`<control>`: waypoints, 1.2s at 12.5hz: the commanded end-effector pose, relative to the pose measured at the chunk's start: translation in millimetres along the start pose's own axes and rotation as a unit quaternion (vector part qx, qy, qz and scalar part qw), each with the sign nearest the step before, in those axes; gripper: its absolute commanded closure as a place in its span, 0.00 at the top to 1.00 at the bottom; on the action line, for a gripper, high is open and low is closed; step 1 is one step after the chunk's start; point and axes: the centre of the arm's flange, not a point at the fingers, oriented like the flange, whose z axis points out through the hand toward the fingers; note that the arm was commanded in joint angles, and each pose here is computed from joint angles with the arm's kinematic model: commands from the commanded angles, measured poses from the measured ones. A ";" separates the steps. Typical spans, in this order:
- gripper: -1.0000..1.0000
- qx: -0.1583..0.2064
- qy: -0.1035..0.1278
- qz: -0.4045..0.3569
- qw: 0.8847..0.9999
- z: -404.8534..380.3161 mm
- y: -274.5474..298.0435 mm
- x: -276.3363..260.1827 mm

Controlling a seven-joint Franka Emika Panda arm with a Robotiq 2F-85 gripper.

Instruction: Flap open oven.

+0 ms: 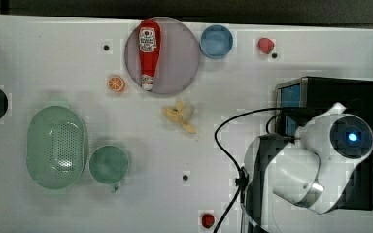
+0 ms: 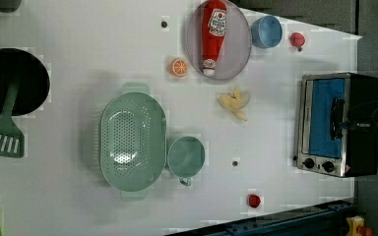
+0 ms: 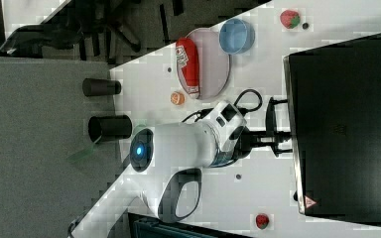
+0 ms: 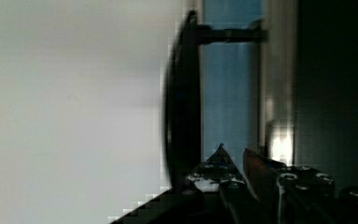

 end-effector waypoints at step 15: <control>0.17 -0.165 -0.020 -0.032 0.986 35.4 -164.8 31.5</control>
